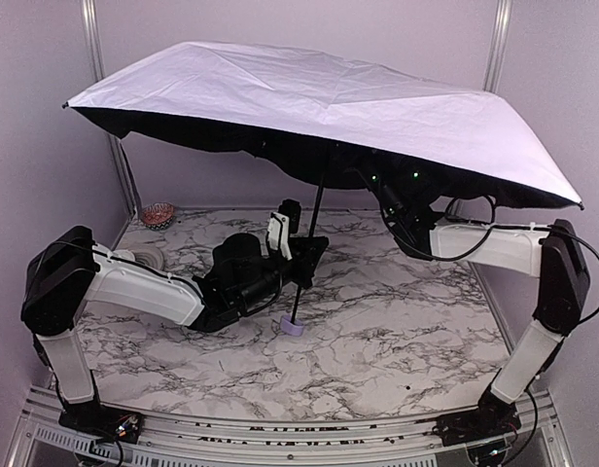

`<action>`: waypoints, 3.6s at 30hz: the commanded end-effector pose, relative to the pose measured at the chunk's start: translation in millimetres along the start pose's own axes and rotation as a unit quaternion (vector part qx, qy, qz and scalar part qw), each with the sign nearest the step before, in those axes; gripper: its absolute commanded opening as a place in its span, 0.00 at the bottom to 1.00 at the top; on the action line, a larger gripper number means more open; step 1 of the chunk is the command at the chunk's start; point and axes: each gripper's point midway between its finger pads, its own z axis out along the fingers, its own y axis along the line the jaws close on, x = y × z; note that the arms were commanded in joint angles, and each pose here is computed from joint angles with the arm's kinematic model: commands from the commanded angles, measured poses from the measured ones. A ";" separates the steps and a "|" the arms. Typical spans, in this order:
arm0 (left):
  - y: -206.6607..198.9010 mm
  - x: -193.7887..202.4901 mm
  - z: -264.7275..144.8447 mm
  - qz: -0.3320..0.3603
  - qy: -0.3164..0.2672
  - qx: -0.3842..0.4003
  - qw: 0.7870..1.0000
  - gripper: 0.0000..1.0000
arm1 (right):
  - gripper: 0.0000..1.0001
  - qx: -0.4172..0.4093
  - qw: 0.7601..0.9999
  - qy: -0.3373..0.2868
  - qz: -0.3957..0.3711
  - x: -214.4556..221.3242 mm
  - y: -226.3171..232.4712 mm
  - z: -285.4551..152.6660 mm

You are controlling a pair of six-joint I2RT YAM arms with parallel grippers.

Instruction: Put away the umbrella

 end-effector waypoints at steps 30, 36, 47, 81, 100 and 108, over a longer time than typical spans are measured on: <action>-10.8 -35.7 -4.3 0.054 -0.054 0.018 0.997 0.00 | 0.00 -0.005 0.998 0.038 -0.059 -7.8 6.8 16.6; -3.6 -55.4 -13.4 0.062 -0.069 0.052 0.994 0.00 | 0.00 -0.108 0.978 0.157 -0.083 32.5 41.5 -2.4; -10.2 -93.5 -24.0 0.094 -0.144 0.056 0.984 0.00 | 0.00 -0.118 0.940 0.298 -0.116 142.0 37.5 -74.8; -11.8 -121.5 -49.1 0.100 -0.253 0.100 0.957 0.00 | 0.07 -0.042 0.872 0.451 -0.186 255.9 -12.4 -192.3; 20.3 21.4 -34.5 0.115 -0.019 0.055 0.992 0.33 | 0.00 0.120 0.971 0.112 -0.173 37.4 -59.5 -74.6; 30.4 29.4 -84.2 0.122 0.050 0.061 0.989 0.61 | 0.00 0.127 0.970 0.052 -0.201 -16.7 -85.8 -76.2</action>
